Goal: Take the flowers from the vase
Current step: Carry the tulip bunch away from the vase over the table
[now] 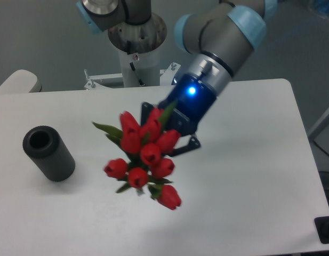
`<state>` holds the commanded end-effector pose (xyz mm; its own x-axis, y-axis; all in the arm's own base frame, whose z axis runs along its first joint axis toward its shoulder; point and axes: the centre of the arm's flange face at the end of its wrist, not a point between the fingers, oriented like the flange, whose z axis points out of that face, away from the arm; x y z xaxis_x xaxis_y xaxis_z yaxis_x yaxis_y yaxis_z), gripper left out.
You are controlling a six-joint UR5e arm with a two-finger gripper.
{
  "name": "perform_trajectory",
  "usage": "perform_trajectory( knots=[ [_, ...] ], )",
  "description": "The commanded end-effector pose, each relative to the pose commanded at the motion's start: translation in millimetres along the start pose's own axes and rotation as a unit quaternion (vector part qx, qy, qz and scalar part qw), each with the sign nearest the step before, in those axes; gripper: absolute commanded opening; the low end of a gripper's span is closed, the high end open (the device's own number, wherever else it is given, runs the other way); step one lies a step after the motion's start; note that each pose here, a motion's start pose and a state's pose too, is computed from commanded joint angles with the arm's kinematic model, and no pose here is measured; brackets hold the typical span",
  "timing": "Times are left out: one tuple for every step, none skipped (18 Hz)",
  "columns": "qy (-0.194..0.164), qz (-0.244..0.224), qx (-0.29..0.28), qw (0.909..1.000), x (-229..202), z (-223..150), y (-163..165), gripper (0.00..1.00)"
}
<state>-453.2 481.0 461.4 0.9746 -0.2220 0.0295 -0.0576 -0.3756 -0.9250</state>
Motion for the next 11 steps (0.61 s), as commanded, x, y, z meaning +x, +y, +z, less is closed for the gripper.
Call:
perform_trajectory(
  knots=[
    [0.001,0.01,0.0,1.0,-1,0,2,0.19],
    [0.002,0.021,-0.001,0.9998,-1,1,5,0.19],
    [0.002,0.027,-0.001,0.9996,-1,2,8,0.19],
    [0.001,0.031,-0.001,0.9995,-2,0,11,0.19],
    [-0.005,0.032,-0.002,0.9995,-7,-7,17,0.19],
    [-0.007,0.033,-0.003,0.9994,-9,-10,22,0.19],
    [-0.006,0.038,-0.003,0.9992,-9,-9,24,0.19],
    [-0.006,0.038,-0.004,0.9992,-8,-9,28,0.19],
    [-0.006,0.04,-0.004,0.9992,-8,-9,27,0.19],
    [-0.005,0.039,-0.003,0.9992,-7,-9,28,0.19],
    [-0.004,0.038,-0.004,0.9993,-6,-8,30,0.19]
  ],
)
